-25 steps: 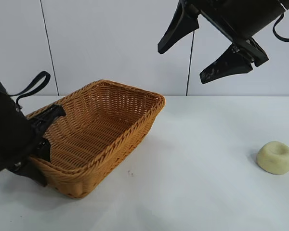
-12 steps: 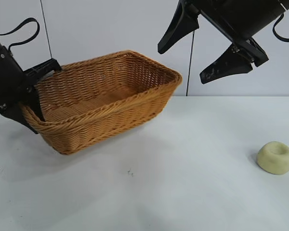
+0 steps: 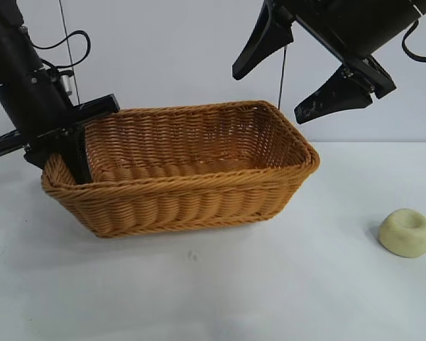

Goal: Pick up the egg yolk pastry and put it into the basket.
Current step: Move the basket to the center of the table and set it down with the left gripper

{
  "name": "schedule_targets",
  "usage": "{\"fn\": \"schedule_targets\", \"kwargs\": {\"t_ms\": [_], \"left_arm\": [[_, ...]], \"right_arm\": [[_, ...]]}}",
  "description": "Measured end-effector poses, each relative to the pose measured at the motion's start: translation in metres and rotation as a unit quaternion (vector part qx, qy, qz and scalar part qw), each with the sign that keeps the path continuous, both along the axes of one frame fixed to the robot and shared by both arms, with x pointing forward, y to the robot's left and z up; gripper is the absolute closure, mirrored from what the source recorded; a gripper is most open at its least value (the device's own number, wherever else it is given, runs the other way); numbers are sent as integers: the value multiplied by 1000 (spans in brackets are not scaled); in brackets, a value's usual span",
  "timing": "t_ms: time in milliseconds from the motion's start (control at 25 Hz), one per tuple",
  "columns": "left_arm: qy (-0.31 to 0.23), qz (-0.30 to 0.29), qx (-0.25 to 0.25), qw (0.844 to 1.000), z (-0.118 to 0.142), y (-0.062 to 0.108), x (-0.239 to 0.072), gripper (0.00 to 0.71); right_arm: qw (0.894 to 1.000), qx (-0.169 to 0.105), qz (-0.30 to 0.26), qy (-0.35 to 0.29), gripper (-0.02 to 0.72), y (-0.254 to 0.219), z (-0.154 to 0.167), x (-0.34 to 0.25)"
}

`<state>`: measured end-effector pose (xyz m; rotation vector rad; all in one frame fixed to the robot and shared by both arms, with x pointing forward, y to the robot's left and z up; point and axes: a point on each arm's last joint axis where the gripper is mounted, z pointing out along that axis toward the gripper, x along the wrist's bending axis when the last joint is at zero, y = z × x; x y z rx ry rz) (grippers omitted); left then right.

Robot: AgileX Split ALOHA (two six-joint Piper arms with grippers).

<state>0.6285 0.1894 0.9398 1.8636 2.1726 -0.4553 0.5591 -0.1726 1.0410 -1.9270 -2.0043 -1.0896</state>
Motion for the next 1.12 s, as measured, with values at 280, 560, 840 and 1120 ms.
{"fn": "schedule_targets", "kwargs": {"t_ms": [280, 560, 840, 1120], "left_arm": [[10, -38, 5, 999, -21, 0, 1, 614], [26, -52, 2, 998, -40, -2, 3, 615], [21, -67, -1, 998, -46, -2, 4, 615], [13, -62, -4, 998, -46, -3, 6, 545]], "right_arm": [[1000, 0, 0, 0, 38, 0, 0, 0], [1000, 0, 0, 0, 38, 0, 0, 0], [1000, 0, 0, 0, 38, 0, 0, 0], [1000, 0, 0, 0, 38, 0, 0, 0]]}}
